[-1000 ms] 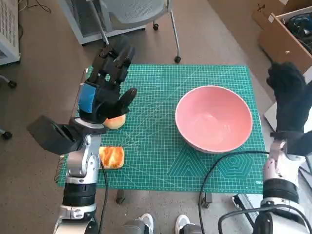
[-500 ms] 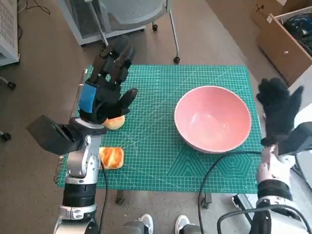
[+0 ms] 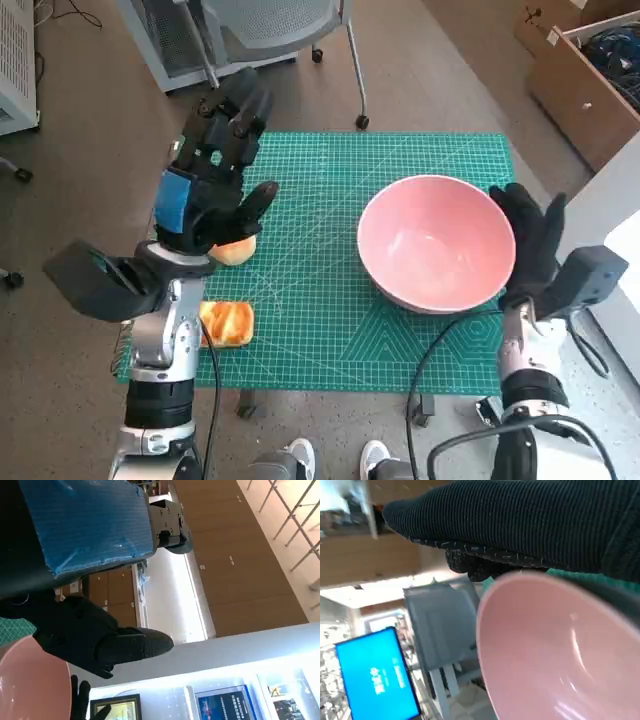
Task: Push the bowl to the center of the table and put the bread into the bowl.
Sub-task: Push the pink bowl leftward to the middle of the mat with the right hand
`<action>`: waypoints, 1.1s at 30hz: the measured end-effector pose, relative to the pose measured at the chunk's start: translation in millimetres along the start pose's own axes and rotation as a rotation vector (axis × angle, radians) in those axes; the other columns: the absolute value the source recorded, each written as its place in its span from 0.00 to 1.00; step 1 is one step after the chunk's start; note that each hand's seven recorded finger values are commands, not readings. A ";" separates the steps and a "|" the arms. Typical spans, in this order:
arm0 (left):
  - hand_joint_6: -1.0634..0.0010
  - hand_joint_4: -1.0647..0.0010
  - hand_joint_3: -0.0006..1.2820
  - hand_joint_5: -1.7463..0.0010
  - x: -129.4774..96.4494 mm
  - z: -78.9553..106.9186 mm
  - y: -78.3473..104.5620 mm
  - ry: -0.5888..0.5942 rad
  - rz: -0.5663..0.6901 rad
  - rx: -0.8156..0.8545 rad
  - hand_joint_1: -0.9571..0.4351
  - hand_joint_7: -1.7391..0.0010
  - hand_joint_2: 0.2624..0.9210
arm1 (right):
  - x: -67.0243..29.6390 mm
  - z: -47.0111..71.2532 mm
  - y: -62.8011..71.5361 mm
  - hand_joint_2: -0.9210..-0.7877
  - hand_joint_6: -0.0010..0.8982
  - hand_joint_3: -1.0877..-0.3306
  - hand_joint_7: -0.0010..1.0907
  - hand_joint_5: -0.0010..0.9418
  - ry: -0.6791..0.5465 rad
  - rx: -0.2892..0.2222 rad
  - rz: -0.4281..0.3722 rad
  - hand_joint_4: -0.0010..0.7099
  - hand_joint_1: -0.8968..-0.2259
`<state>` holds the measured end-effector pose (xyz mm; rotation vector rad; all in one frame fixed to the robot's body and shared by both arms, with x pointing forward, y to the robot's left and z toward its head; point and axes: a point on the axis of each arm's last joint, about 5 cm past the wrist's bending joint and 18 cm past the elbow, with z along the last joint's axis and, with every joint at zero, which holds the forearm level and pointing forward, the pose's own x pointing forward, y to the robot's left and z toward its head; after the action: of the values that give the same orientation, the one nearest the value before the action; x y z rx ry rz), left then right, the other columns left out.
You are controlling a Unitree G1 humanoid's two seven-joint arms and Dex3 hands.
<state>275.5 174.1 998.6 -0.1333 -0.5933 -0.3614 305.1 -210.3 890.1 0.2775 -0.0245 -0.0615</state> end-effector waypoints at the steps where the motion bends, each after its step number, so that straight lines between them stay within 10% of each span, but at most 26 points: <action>1: 1.00 0.98 0.42 0.89 -0.6 0.2 0.4 0.000 0.003 0.002 0.40 0.67 0.65 | 0.8 -0.1 2.1 0.00 0.14 0.30 0.23 0.01 0.003 0.004 0.005 0.23 0.53; 33: 1.00 1.00 0.27 0.84 -18.8 2.9 6.9 0.014 0.087 0.036 0.38 0.64 0.78 | 16.1 2.4 53.9 0.00 0.13 0.25 0.29 0.00 0.022 -0.028 0.183 0.27 0.51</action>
<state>262.1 186.7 990.2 -0.1216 -0.5784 -0.2668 324.2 -160.2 907.5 0.2467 -0.0270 0.1226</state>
